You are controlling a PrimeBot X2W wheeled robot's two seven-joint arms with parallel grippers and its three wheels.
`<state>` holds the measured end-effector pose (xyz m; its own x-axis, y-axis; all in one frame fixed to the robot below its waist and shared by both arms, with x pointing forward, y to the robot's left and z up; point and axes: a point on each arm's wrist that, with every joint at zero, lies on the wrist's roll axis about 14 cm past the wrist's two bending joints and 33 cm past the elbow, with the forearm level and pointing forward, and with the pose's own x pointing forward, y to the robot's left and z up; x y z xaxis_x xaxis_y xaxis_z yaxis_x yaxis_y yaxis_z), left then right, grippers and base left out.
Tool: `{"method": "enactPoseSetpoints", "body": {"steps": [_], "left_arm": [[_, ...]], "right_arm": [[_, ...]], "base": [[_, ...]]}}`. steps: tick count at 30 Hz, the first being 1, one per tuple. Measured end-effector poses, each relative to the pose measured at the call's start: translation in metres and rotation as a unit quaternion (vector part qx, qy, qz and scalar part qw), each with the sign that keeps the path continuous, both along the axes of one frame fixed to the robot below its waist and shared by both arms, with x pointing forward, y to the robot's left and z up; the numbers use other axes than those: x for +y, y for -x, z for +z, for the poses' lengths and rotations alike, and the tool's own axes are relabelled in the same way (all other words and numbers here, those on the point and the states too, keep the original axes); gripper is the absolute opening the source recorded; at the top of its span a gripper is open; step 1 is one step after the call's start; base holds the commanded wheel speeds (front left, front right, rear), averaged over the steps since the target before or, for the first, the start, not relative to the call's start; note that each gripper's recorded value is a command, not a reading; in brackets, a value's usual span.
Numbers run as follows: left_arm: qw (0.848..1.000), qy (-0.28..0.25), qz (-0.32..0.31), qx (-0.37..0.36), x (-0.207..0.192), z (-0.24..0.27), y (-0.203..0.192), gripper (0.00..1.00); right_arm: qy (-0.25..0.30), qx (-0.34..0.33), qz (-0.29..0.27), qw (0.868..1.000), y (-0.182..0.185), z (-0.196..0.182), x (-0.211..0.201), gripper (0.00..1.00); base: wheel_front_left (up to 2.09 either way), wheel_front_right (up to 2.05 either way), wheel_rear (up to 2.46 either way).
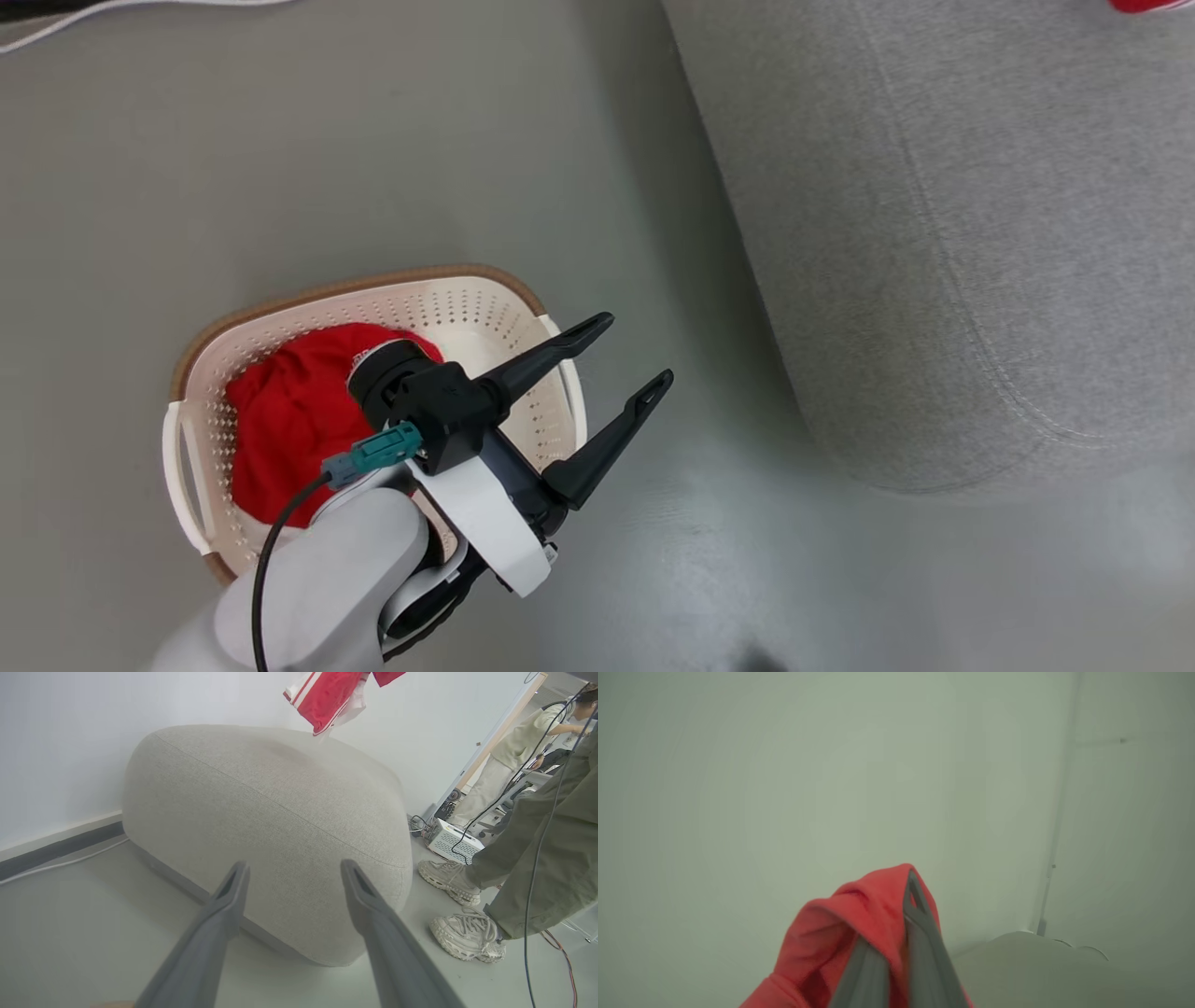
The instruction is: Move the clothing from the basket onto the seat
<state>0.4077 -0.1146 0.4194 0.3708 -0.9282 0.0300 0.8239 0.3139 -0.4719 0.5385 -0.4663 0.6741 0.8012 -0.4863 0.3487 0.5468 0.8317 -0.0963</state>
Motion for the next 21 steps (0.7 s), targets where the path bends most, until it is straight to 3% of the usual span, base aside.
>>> {"method": "enactPoseSetpoints", "body": {"steps": [4,11,17,21], "left_arm": [[1.0,-0.013,0.009,0.016,0.012,-0.013,0.002,1.0],[0.999,-0.025,0.023,0.031,0.024,-0.032,-0.007,1.0],[0.999,-0.028,0.021,0.037,0.025,-0.037,-0.006,1.0],[0.999,-0.028,0.02,0.036,0.025,-0.036,-0.005,1.0]], "right_arm": [[-0.008,0.032,-0.024,0.999,-0.011,-0.028,-0.008,0.0],[-0.097,0.084,-0.021,0.991,-0.034,-0.117,0.012,0.0],[-0.17,0.144,-0.064,0.973,0.003,-0.194,0.001,0.0],[-0.21,0.169,-0.083,0.959,0.024,-0.225,0.0,0.0]], "base": [[0.0,0.0,0.0],[0.0,0.0,0.0],[0.0,0.0,0.0],[0.0,0.0,0.0]]}}
